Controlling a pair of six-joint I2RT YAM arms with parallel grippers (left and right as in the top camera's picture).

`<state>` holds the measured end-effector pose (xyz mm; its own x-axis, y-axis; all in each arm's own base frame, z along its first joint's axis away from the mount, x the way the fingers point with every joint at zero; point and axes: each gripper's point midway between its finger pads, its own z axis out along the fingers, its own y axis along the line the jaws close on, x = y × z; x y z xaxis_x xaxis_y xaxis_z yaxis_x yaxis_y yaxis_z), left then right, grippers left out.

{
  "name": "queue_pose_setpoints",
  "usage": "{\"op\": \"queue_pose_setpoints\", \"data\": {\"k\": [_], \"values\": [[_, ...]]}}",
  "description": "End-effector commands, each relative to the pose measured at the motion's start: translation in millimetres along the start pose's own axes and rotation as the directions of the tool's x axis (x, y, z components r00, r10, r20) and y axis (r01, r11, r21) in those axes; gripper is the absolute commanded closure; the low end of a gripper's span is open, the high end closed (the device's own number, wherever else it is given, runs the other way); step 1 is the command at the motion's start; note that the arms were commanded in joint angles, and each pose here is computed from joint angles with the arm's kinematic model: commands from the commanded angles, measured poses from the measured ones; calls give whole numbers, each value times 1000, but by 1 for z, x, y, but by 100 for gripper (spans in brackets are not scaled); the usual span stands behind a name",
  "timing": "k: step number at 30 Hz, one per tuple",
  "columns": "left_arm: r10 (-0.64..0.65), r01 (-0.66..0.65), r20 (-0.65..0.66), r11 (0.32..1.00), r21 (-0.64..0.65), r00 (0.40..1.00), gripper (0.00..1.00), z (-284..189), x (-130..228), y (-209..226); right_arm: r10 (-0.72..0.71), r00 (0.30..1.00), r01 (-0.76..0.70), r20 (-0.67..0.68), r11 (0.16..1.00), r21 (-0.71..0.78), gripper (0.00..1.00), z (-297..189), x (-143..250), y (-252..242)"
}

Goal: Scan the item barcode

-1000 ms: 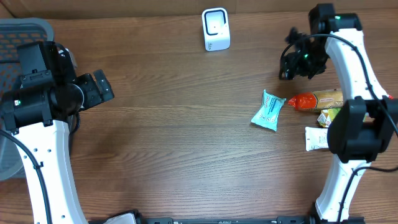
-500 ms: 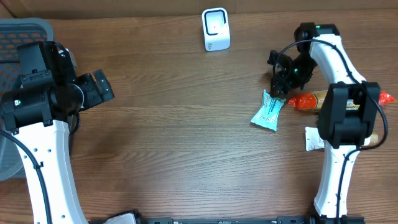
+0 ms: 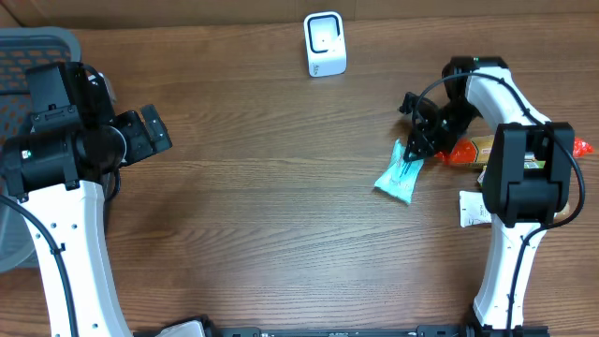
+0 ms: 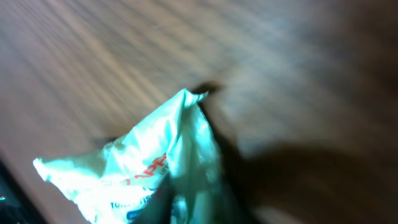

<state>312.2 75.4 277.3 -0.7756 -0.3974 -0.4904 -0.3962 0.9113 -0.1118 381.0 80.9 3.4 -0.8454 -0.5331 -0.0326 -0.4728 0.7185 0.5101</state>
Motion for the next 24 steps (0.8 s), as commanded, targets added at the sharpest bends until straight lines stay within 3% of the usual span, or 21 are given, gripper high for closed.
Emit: {"op": "queue_pose_setpoints", "data": {"k": [1, 5, 8, 14, 20, 23, 24], "values": [[17, -17, 12, 1000, 4, 1000, 0, -2, -5, 0, 120, 985, -128, -121, 990, -65, 96, 53, 34, -2], [16, -16, 12, 1000, 4, 1000, 1, -2, -5, 0, 134, 989, -143, -63, 975, -168, 96, 53, 22, 15], [17, -17, 12, 1000, 4, 1000, 0, -2, -5, 0, 221, 975, -222, -32, 950, -220, 96, 44, 7, 24], [17, -17, 12, 1000, 4, 1000, 1, -2, -5, 0, 265, 964, -257, -3, 935, -244, 96, -3, -18, 43], [17, -17, 12, 1000, 4, 1000, 1, -2, -5, 0, 209, 960, -190, 187, 975, -112, 96, -76, -56, 76], [17, -17, 12, 1000, 4, 1000, 1, -2, -5, 0, 136, 972, -147, 192, 988, 43, 96, -87, -54, 81], [17, -17, 12, 1000, 4, 1000, 0, -2, -5, 0, 127, 978, -145, 164, 984, 102, 85, -86, -49, 79]]}}
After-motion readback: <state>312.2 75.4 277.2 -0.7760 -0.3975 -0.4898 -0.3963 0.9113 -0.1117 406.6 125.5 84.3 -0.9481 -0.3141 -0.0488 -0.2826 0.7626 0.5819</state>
